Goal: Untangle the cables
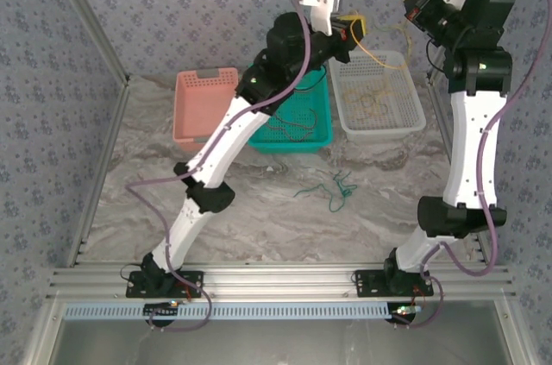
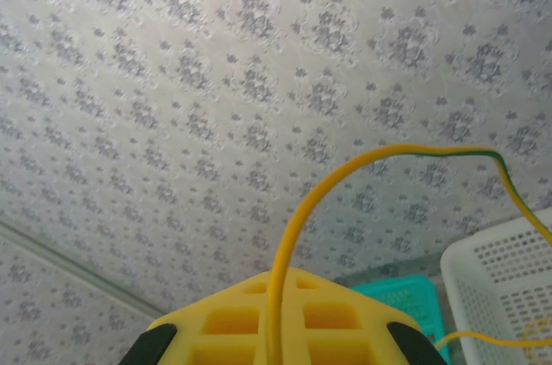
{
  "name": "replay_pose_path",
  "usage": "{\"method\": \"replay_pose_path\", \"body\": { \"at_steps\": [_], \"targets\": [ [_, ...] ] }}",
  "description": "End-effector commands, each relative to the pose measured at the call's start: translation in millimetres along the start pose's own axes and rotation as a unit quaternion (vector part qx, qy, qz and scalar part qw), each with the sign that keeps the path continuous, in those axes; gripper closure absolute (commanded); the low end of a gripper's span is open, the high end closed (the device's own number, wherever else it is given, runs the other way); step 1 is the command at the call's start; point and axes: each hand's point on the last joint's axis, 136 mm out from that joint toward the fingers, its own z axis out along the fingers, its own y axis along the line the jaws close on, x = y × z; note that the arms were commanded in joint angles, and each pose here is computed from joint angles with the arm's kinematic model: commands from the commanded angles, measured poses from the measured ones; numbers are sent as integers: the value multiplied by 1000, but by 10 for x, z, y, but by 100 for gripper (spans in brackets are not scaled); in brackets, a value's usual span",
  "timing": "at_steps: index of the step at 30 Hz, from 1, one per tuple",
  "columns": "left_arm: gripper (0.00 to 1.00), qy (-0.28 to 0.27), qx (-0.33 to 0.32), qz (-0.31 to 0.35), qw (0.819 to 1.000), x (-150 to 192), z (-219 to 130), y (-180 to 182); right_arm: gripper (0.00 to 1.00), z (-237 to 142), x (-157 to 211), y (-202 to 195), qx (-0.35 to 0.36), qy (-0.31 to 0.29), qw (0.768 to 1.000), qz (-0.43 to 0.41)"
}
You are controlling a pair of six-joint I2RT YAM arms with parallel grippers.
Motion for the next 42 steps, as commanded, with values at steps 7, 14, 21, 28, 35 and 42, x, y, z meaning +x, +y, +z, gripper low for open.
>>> {"method": "replay_pose_path", "body": {
  "at_steps": [7,14,21,28,35,42],
  "targets": [
    [100,8,-9,-172,985,1104,699,970,100,586,-146,-691,22,-23,999,13],
    [100,22,-19,-196,980,1407,777,1069,100,851,49,-1084,49,8,998,25],
    [100,62,-42,-229,971,1816,814,1311,100,1002,433,-1531,99,62,992,51],
    [23,115,-56,-213,969,2099,771,1248,100,1081,708,-1996,153,89,982,73],
    [12,169,-148,-172,959,2280,552,1412,100,1172,979,-2440,217,135,962,101],
    [11,205,-203,-143,947,2350,344,1452,72,1254,1211,-2538,222,182,952,102]
  ]
}}
